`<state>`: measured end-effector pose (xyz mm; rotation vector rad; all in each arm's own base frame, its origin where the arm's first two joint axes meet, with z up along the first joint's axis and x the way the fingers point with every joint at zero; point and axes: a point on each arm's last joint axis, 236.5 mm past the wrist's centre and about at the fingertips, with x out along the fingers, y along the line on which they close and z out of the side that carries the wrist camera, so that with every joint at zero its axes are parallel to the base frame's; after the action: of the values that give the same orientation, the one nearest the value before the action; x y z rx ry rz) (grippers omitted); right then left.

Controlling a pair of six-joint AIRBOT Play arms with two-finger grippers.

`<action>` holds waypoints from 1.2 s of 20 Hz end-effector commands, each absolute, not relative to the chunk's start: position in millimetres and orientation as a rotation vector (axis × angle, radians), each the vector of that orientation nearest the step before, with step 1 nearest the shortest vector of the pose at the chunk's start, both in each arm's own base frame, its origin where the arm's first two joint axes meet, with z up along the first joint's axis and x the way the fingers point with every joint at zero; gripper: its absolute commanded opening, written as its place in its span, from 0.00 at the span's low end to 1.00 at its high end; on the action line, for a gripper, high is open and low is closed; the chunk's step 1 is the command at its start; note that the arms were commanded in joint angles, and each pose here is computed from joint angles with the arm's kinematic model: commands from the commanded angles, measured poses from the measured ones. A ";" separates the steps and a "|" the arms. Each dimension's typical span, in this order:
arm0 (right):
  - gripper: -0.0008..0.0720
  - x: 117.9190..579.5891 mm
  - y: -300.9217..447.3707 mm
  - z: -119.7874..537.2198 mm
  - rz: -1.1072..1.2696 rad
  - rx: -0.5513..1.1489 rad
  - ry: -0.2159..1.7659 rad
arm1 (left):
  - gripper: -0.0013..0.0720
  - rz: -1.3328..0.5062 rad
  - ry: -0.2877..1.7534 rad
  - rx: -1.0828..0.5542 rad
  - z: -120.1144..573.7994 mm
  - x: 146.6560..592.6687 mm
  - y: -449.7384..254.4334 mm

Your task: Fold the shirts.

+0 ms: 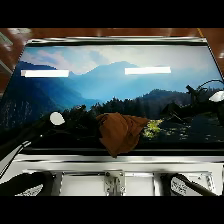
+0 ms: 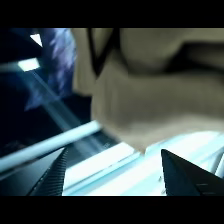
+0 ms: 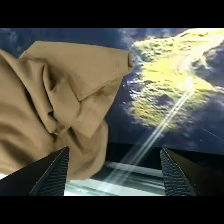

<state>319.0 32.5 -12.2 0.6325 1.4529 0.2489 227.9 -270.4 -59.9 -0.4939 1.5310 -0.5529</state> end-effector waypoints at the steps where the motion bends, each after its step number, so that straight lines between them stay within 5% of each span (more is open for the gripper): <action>1: 0.97 324.7 33.1 -32.7 0.253 0.700 1.486 | 0.96 -0.511 1.478 -0.571 -81.8 236.1 -294.6; 2: 0.97 324.5 33.5 -39.5 0.251 0.710 1.504 | 0.80 -0.520 1.467 -0.576 -82.5 237.8 -298.4; 3: 0.97 324.0 33.6 -45.7 0.248 0.721 1.521 | 0.37 -0.517 1.463 -0.588 -81.8 239.9 -299.3; 4: 0.97 323.7 34.3 -52.2 0.245 0.735 1.537 | 0.06 -0.522 1.453 -0.592 -78.7 243.4 -300.0; 17: 0.97 354.7 107.9 -119.5 0.189 0.807 1.580 | 0.07 -0.659 1.362 -0.482 -26.6 264.8 -284.7; 18: 0.91 356.6 113.1 -119.6 0.195 0.816 1.574 | 0.07 -0.656 1.353 -0.483 -26.1 267.7 -283.6; 21: 0.08 363.7 126.1 -117.3 0.211 0.831 1.547 | 0.07 -0.661 1.351 -0.478 -25.4 268.5 -282.3; 24: 0.08 364.8 136.1 -84.9 0.388 0.776 1.513 | 0.06 -0.730 1.297 -0.343 -8.2 276.7 -268.9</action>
<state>362.2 124.5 -106.5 0.8040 1.5441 0.2668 271.5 -280.8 -18.3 -0.4474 1.3320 -0.6889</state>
